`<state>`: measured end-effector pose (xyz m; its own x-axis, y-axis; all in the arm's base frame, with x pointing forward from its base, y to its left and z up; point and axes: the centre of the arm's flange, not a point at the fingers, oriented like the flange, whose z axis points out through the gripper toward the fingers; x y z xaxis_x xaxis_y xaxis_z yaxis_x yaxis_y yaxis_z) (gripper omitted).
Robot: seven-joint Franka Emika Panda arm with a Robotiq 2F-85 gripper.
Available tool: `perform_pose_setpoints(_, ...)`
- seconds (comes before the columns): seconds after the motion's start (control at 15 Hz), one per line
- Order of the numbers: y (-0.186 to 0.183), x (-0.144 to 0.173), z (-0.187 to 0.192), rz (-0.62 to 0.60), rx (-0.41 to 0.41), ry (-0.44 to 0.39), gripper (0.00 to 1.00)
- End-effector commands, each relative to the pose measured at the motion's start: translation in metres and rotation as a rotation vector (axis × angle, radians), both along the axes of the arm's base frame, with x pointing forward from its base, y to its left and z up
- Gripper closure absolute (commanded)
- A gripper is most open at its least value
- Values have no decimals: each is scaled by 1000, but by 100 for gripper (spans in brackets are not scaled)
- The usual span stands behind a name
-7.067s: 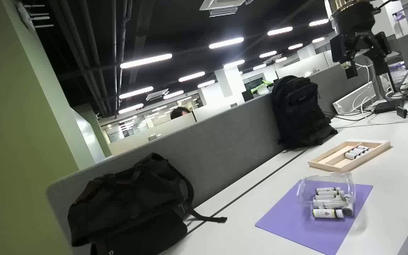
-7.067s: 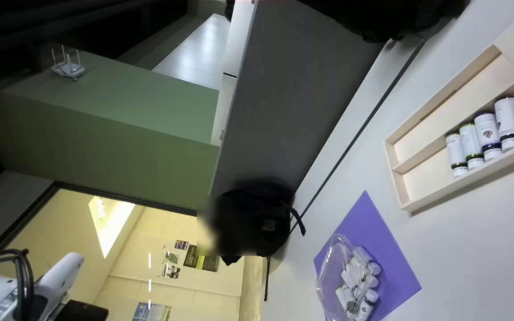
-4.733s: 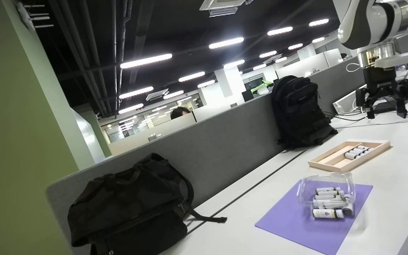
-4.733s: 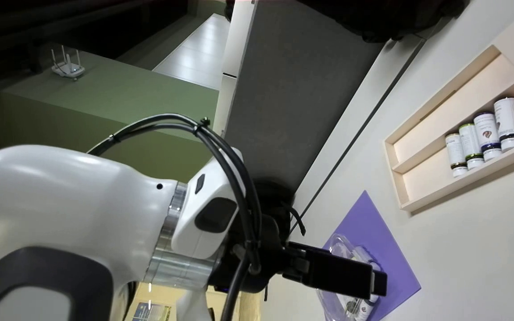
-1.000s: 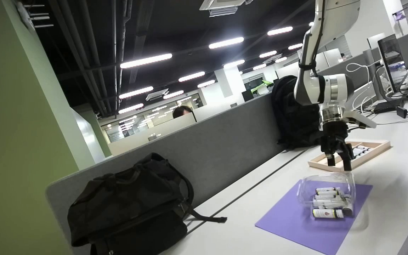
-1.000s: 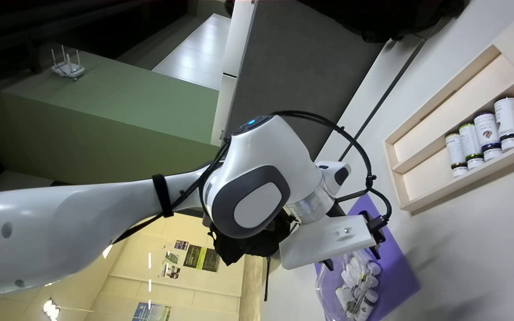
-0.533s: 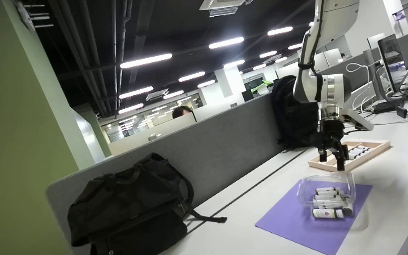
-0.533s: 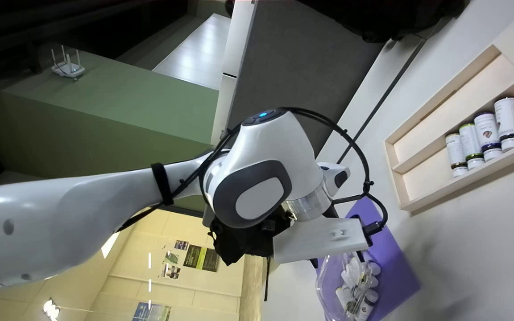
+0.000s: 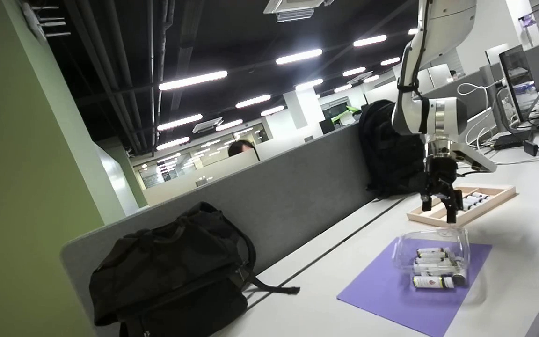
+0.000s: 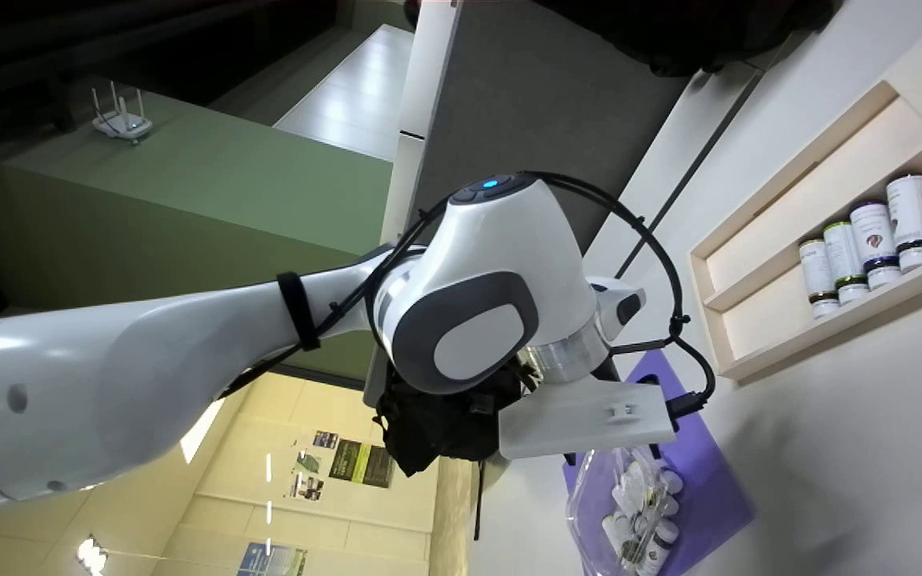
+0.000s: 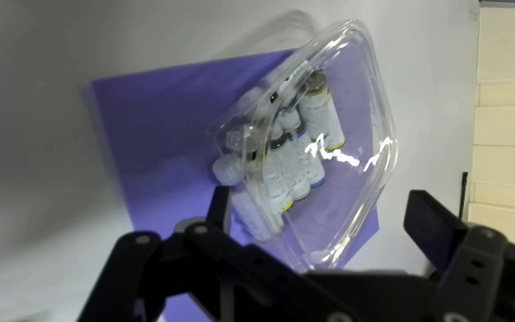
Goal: Open the lid of the clear bowl
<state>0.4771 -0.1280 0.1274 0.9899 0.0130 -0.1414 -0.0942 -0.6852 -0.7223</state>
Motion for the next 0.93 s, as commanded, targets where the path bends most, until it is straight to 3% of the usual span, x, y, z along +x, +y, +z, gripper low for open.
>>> perform_pose_setpoints(0.0,-8,5,3,-48,-48,15,0)
perform_pose_setpoints(0.87,11,6,-15,-28,2,108,0)
